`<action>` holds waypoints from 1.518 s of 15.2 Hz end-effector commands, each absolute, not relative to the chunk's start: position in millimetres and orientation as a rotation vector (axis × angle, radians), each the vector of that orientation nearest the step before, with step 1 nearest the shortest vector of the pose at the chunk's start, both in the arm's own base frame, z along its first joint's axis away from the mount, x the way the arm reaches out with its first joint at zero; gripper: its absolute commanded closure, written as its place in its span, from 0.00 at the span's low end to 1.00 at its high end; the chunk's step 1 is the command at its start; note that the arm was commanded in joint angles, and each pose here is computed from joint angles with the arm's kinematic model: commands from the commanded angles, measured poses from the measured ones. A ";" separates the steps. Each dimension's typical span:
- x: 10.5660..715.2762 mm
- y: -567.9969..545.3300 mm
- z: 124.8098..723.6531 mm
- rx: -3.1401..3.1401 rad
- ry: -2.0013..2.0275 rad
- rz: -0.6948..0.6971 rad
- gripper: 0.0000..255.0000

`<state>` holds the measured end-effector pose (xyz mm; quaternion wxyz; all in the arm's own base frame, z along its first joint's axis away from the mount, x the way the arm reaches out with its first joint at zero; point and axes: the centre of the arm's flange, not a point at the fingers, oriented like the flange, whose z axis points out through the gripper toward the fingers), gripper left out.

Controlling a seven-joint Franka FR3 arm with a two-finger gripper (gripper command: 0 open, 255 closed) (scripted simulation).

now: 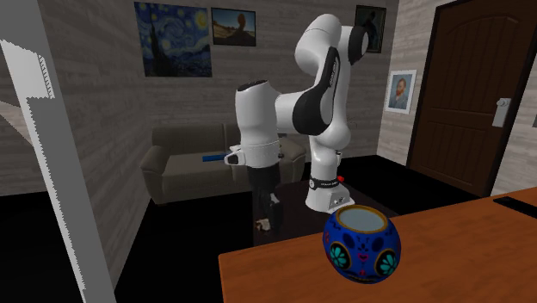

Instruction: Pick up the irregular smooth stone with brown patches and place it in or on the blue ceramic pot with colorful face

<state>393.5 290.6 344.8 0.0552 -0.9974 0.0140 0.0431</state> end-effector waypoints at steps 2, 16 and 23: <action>393.3 289.6 361.4 -3.028 0.042 0.132 1.00; 393.3 289.6 435.3 -3.028 0.042 0.132 1.00; 393.3 289.6 470.6 -3.028 0.042 0.132 1.00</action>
